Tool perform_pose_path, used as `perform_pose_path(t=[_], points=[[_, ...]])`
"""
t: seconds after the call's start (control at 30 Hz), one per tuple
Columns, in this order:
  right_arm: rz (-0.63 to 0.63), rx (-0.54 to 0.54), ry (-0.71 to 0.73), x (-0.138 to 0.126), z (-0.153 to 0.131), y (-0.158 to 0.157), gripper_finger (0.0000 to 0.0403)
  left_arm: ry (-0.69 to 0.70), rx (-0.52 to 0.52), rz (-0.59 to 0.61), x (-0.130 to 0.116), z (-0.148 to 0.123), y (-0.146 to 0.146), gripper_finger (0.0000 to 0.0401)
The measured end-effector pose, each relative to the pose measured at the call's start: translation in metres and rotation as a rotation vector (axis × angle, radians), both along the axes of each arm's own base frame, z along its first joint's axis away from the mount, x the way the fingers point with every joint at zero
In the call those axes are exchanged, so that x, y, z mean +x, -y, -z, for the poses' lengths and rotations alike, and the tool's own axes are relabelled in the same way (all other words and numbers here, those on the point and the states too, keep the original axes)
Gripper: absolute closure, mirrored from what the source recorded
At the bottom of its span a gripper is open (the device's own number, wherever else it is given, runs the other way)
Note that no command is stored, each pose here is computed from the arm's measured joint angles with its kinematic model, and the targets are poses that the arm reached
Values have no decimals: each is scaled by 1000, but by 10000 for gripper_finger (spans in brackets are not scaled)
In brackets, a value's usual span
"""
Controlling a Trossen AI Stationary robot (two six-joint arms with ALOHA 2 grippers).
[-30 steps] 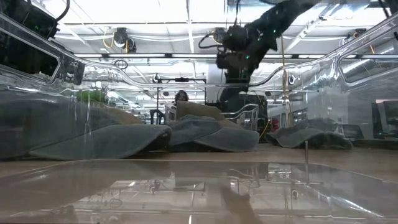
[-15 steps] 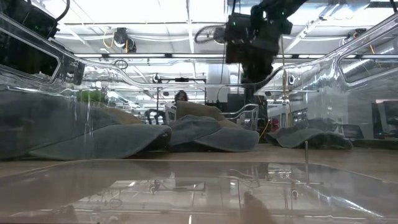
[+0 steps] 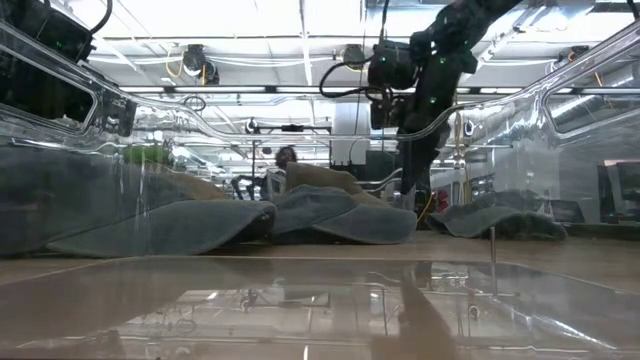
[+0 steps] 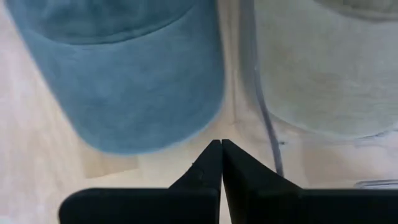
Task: Pick & Place hat
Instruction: Adjust the top transparent bin, then put the brown cap into the top transparent bin
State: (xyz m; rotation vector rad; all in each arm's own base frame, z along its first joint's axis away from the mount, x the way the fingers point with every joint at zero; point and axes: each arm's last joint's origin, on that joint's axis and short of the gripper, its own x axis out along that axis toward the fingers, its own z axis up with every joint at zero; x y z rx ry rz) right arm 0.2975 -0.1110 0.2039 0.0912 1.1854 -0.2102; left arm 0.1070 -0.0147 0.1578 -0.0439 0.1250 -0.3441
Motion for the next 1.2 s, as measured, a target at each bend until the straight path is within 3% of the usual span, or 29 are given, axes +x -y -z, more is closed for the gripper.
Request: perform_pose_path(t=[0.1,0.33,0.53,0.8,0.97,1.2], points=[[16,-53,18,2,-1,2,403,0,0,0,0,0,0,364],[16,-65,50,5,-3,4,403,0,0,0,0,0,0,364],[-20,-85,138,-4,-35,-17,403,0,0,0,0,0,0,364],[-113,-85,458,-33,-94,-77,403,0,0,0,0,0,0,364],[-211,-91,680,-59,-91,-106,403,0,0,0,0,0,0,364],[-245,-97,914,-90,-65,-116,403,0,0,0,0,0,0,364]])
